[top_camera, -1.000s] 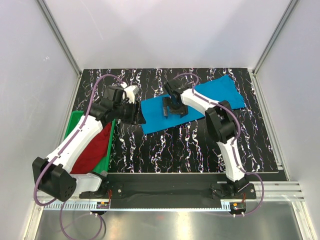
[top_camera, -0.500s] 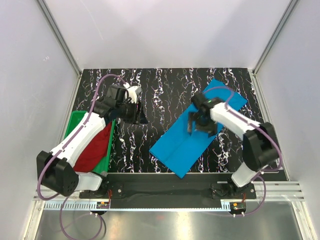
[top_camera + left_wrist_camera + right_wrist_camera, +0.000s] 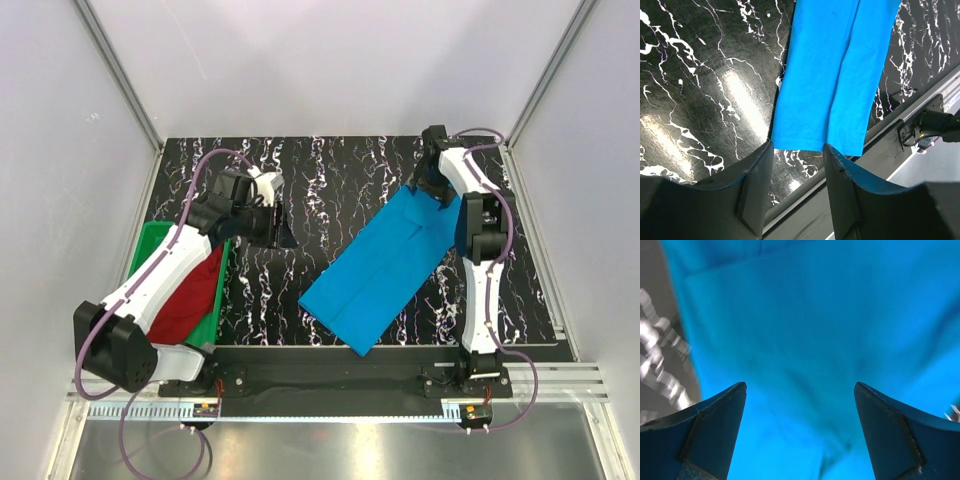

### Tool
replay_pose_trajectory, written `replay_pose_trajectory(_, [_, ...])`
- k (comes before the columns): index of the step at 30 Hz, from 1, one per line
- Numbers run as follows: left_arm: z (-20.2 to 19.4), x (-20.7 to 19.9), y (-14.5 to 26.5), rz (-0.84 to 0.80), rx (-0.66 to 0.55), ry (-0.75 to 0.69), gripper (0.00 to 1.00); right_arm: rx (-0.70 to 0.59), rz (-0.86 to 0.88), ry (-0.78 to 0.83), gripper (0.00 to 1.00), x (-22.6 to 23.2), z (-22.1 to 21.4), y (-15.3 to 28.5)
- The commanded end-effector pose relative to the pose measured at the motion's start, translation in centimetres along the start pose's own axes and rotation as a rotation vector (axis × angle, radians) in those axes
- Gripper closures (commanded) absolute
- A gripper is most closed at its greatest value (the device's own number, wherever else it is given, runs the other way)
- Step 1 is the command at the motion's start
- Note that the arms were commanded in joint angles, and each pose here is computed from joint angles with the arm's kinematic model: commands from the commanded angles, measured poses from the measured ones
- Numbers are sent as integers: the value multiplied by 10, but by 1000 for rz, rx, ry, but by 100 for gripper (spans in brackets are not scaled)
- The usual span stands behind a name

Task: Fold and stack the t-shirts
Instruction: Fold the tshirt

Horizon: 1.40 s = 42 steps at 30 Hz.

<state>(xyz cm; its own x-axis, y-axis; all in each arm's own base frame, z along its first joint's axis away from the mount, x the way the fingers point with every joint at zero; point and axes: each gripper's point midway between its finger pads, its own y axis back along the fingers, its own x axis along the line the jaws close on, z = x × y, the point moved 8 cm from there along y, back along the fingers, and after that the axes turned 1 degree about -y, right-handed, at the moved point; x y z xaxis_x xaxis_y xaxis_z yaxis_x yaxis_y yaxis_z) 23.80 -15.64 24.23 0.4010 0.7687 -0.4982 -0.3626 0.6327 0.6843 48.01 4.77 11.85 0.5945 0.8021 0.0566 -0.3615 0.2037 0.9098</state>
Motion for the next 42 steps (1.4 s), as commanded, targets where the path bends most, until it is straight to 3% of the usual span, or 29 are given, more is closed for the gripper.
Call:
replay_pose_trajectory(1, [1, -5, 14, -15, -67, -26, 51, -23, -85, 6, 5, 4, 6, -14])
replay_pose_trajectory(3, [-4, -2, 15, 0, -65, -20, 51, -9, -96, 28, 7, 7, 4, -27])
replay_pose_trajectory(7, [-11, 3, 17, 21, -55, -6, 51, -9, -67, 263, 8, 37, -13, -52])
replay_pose_trajectory(13, [-18, 12, 14, 43, -27, 32, 51, -74, 169, 551, 6, 124, -56, -47])
replay_pose_trajectory(20, [-20, 16, 6, 33, 4, 57, 52, -157, 430, 676, 6, 180, -81, -29])
replay_pose_trajectory(27, [-21, 20, -8, -4, 55, 80, 50, -292, 570, 649, 2, 209, -59, 4])
replay_pose_trajectory(30, [-25, 23, -18, -25, 84, 87, 49, -341, 550, 629, 1, 203, -43, 35])
replay_pose_trajectory(31, [-29, 25, -23, -40, 104, 108, 49, -374, 556, 606, 0, 199, -32, 65])
replay_pose_trajectory(34, [-37, 28, -33, -67, 137, 156, 49, -346, 531, 581, 1, 171, -28, 115])
replay_pose_trajectory(37, [-49, 31, -42, -94, 189, 215, 50, -257, 493, 548, 0, 131, -43, 149])
replay_pose_trajectory(42, [-75, 35, -57, -119, 249, 333, 51, -23, 616, 536, 0, 65, -101, 182])
